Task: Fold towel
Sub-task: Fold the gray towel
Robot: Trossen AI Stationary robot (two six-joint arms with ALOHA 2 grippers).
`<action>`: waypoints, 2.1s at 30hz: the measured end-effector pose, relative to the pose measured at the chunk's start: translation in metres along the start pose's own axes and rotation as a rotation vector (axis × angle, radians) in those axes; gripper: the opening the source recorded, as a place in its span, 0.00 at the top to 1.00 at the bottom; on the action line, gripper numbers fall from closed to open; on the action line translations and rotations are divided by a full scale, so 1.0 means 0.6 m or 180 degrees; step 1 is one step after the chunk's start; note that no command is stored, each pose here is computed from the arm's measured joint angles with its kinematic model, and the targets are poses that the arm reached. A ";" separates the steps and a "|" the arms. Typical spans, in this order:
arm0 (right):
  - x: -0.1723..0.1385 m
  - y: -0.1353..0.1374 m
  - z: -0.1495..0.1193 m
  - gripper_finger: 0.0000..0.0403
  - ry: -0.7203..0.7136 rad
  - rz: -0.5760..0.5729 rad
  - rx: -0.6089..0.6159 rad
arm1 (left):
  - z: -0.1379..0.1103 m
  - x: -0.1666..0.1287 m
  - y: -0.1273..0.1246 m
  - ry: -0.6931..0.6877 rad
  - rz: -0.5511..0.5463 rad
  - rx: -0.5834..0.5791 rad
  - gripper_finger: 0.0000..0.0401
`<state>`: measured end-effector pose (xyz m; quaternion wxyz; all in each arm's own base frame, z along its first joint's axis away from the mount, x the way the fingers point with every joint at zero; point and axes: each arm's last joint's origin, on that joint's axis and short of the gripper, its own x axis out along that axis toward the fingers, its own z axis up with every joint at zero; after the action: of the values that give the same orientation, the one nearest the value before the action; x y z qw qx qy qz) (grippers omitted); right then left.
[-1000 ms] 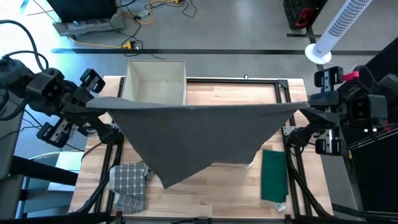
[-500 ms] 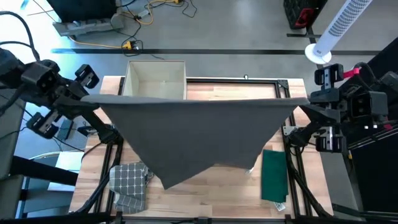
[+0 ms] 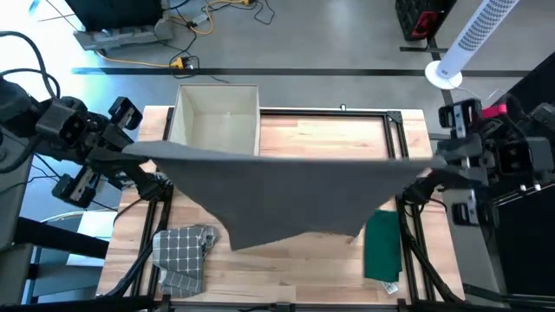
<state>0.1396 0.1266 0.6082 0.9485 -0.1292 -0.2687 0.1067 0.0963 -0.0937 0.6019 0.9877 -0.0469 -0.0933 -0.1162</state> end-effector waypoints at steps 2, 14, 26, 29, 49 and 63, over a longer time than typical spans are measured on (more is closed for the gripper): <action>0.006 0.013 -0.001 0.98 -0.0041 0.0070 0.0011 | -0.002 0.007 -0.009 -0.0014 -0.0035 0.0033 1.00; 0.016 0.089 0.012 0.98 -0.0314 0.0371 0.0006 | 0.003 0.035 -0.079 -0.0365 -0.0144 0.0295 1.00; 0.024 0.131 0.043 0.98 -0.0227 0.0238 -0.0366 | 0.013 0.050 -0.122 -0.0489 0.0073 0.0406 1.00; 0.023 0.131 0.047 0.98 0.0024 0.0022 -0.0546 | 0.019 0.049 -0.118 -0.0450 0.0233 0.0460 1.00; -0.007 0.068 -0.068 0.98 0.2478 -0.2147 -0.0941 | -0.112 0.064 -0.029 0.1379 0.1307 0.0499 1.00; -0.068 0.001 -0.180 0.98 0.3081 -0.2414 -0.0346 | -0.148 0.028 0.013 0.2055 0.1537 0.0409 1.00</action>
<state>0.1635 0.0961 0.4997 0.9269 -0.1065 0.1599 -0.3225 0.1297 -0.1002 0.5179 0.9661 0.0332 0.2282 0.1163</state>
